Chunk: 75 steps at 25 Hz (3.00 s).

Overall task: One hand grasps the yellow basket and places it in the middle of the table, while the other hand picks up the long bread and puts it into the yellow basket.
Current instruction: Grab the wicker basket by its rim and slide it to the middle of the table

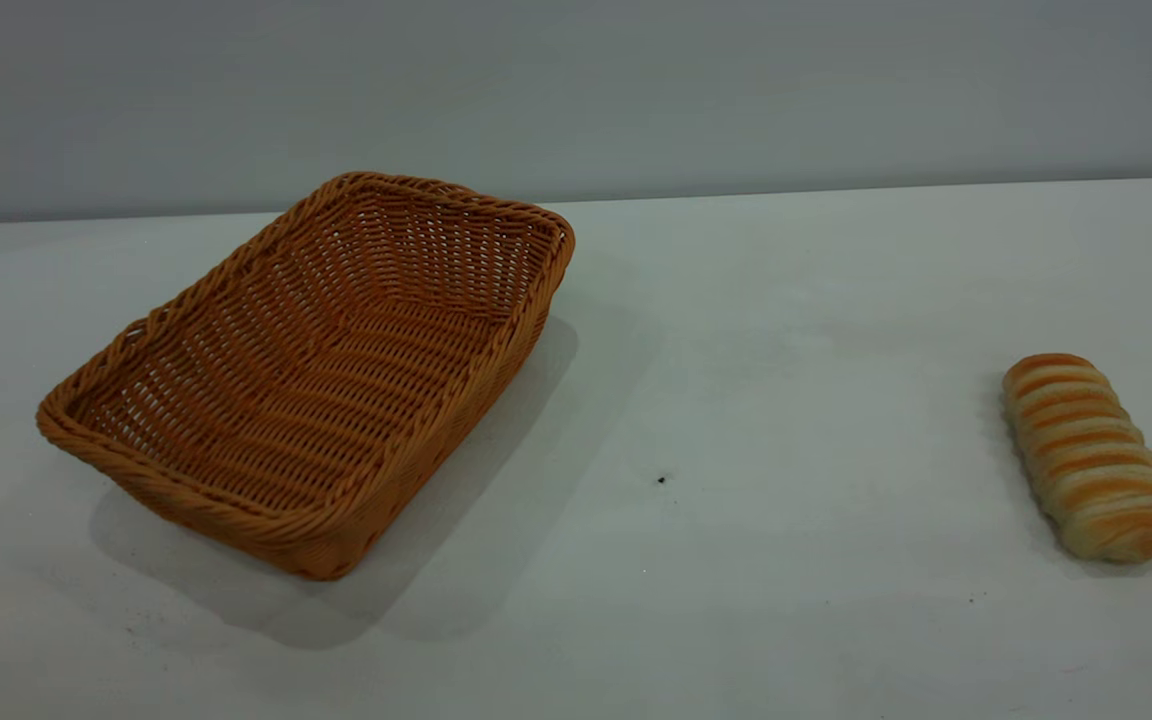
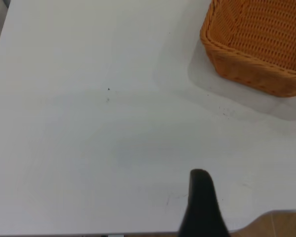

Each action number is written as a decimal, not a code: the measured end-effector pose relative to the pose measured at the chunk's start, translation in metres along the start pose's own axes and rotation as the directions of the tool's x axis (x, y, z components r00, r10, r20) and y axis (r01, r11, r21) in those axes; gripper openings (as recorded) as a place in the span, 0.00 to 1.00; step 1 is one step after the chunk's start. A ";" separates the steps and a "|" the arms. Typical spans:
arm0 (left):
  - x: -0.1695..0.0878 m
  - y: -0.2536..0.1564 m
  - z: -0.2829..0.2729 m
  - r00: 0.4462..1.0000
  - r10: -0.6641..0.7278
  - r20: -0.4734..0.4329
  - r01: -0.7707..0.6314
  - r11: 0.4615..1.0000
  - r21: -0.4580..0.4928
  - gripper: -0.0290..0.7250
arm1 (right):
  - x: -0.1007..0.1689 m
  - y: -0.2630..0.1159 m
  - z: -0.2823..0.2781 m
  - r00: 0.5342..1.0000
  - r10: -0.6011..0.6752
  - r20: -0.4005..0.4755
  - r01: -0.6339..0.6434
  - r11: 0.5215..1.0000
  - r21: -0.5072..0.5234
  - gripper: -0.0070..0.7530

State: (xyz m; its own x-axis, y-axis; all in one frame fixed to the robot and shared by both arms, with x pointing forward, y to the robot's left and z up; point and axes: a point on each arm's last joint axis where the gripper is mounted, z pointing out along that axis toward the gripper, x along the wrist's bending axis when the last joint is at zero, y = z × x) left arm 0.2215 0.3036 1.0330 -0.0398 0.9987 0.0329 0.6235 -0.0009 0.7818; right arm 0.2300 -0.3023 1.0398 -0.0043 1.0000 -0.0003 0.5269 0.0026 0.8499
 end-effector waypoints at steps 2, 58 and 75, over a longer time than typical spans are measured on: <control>0.000 0.000 0.000 1.000 0.000 0.000 0.000 1.000 0.000 0.81 | 0.000 0.000 0.000 1.000 0.000 0.000 0.000 1.000 0.000 0.41; -0.004 0.011 0.011 0.990 -0.068 0.120 0.055 0.992 0.109 0.77 | -0.010 0.020 -0.008 0.996 -0.088 -0.010 0.087 0.993 -0.074 0.41; -0.021 0.080 0.123 0.968 -0.248 0.030 0.223 0.913 0.342 0.72 | -0.004 0.121 0.062 0.983 -0.114 0.146 0.079 0.972 0.223 0.41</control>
State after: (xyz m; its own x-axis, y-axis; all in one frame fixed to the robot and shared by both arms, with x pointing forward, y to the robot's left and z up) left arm 0.3681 0.2886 1.0186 -0.1702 0.9687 -0.1805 0.8274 0.2399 0.5077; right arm 0.3469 -0.3056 1.1100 0.0597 0.9830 -0.1738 0.7010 0.0827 0.7084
